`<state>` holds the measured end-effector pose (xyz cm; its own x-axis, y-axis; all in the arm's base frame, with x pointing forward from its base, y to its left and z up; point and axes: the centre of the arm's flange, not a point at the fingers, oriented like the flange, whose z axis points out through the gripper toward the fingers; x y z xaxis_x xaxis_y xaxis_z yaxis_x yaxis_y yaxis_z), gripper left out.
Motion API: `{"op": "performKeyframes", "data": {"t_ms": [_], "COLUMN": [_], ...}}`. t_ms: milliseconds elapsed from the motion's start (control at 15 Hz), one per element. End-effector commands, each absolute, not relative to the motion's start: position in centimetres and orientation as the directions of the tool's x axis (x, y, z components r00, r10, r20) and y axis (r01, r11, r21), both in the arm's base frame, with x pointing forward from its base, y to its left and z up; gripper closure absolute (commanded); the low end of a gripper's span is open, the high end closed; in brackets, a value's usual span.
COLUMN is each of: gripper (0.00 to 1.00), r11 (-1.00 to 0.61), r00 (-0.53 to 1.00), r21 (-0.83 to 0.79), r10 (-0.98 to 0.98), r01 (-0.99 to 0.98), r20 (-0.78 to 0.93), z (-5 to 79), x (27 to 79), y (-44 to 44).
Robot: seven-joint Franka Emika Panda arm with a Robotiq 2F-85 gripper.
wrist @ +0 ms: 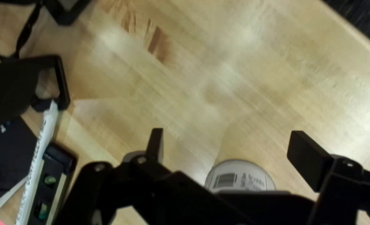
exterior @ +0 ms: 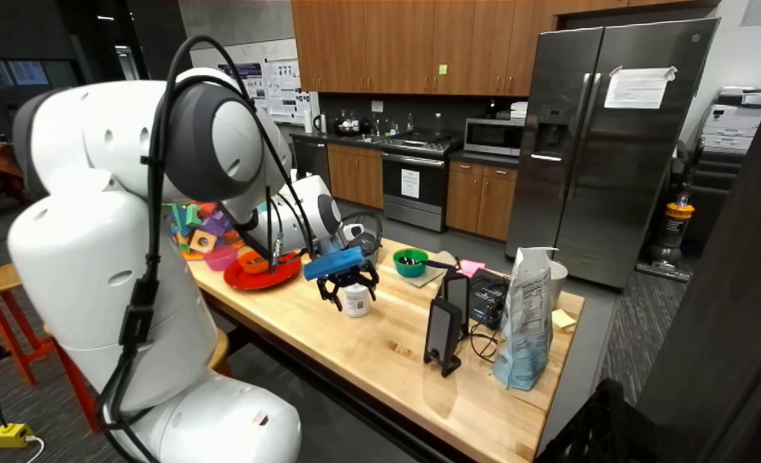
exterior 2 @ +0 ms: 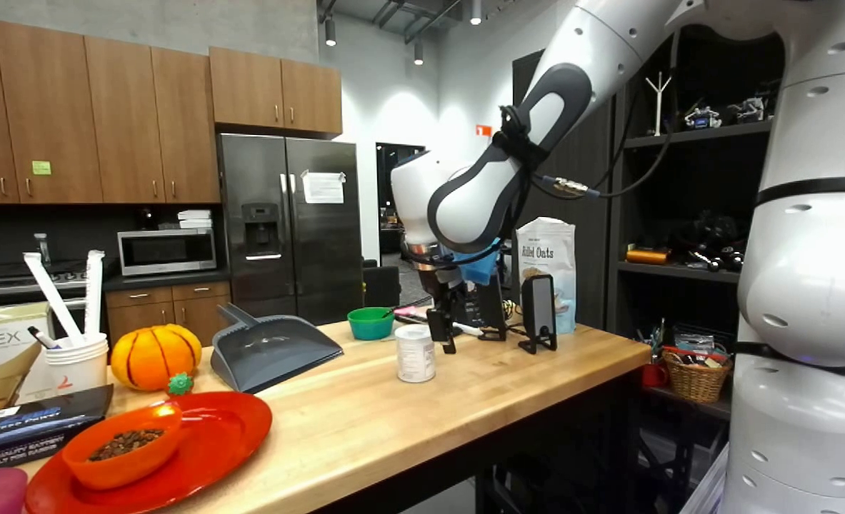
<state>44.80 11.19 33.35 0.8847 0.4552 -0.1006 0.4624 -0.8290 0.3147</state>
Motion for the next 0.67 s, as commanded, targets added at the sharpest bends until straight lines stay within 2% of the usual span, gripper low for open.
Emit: {"op": "performKeyframes", "data": {"t_ms": [0, 267, 600], "gripper": [0.0, 0.0, 0.0], "r11": [-0.846, -0.853, -0.828], "r00": [0.893, 0.88, 0.856], "r21": [0.29, 0.247, 0.225], "r10": [0.408, 0.399, 0.473], "r01": [0.448, 0.459, 0.513], "r20": [-0.188, -0.258, -0.21], "z": [33.9, 31.8, 29.6], "x": [40.9, 39.8, 40.5], "y": [9.5, 9.5, 10.9]}}
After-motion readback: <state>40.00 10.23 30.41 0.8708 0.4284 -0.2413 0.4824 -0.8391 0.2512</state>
